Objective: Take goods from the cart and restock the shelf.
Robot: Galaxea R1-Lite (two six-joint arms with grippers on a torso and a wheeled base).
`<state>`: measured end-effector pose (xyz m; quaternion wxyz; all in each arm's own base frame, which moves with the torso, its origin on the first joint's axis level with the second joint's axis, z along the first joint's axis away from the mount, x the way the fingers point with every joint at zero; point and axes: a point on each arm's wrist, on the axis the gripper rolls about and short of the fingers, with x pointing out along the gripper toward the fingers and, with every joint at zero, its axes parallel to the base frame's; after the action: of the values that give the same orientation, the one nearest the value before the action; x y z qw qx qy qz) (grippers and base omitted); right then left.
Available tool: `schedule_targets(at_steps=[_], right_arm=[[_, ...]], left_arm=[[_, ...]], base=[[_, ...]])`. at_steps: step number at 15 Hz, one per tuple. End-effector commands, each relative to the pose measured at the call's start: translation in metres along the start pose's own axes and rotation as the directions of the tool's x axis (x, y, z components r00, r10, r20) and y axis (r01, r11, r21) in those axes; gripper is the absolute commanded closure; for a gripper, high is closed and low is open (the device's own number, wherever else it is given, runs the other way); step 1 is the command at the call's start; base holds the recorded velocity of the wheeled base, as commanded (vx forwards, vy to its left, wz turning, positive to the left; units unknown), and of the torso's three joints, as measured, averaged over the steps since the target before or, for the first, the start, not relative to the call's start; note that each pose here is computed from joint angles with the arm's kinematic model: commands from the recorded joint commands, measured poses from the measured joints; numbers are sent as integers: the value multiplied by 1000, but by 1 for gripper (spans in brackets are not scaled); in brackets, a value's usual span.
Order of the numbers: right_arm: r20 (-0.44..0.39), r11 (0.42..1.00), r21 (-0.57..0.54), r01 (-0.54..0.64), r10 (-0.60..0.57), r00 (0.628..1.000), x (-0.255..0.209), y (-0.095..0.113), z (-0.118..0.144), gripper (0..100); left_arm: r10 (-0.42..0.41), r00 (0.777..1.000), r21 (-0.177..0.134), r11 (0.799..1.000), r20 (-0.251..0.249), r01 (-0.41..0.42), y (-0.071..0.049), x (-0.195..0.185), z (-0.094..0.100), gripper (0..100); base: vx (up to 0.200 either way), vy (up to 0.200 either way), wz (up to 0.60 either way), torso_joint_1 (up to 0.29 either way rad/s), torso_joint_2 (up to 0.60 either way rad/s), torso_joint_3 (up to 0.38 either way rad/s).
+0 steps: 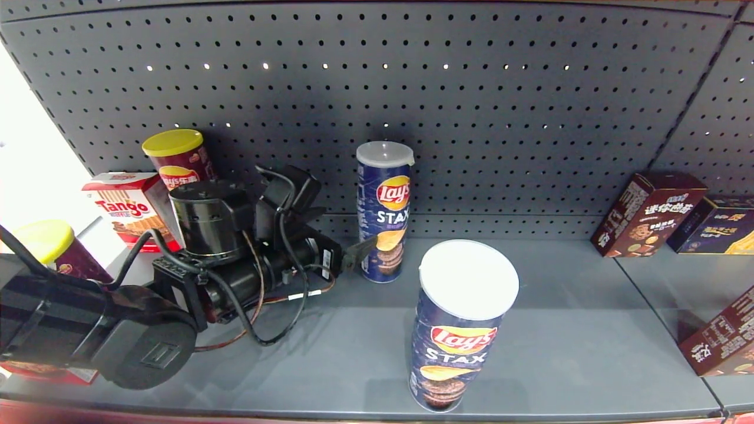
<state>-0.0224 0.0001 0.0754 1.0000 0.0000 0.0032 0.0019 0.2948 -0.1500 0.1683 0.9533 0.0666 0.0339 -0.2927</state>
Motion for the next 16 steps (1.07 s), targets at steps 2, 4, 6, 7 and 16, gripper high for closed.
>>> schedule_targets(at_steps=[2,4,6,7,16], right_arm=[[-1,1000,0,-1,1,1000,0,0,0,0],[-1,1000,0,-1,1,1000,0,0,0,0],[-1,1000,0,-1,1,1000,0,0,0,0],[0,1000,0,-1,1,1000,0,0,0,0],[0,1000,0,-1,1,1000,0,0,0,0]], left_arm=[[12,1000,0,1000,5,-12,3,-7,2,0],[36,999,-1,999,4,-36,5,-7,2,0],[64,998,-1,998,0,-64,6,-8,2,0],[64,998,-1,998,2,-64,6,-8,3,0],[124,992,-5,992,-1,-124,17,-9,3,0]], base=[[0,0,0,0,0,0],[0,0,0,0,0,0],[0,0,0,0,0,0],[0,0,0,0,0,0],[0,0,0,0,0,0]])
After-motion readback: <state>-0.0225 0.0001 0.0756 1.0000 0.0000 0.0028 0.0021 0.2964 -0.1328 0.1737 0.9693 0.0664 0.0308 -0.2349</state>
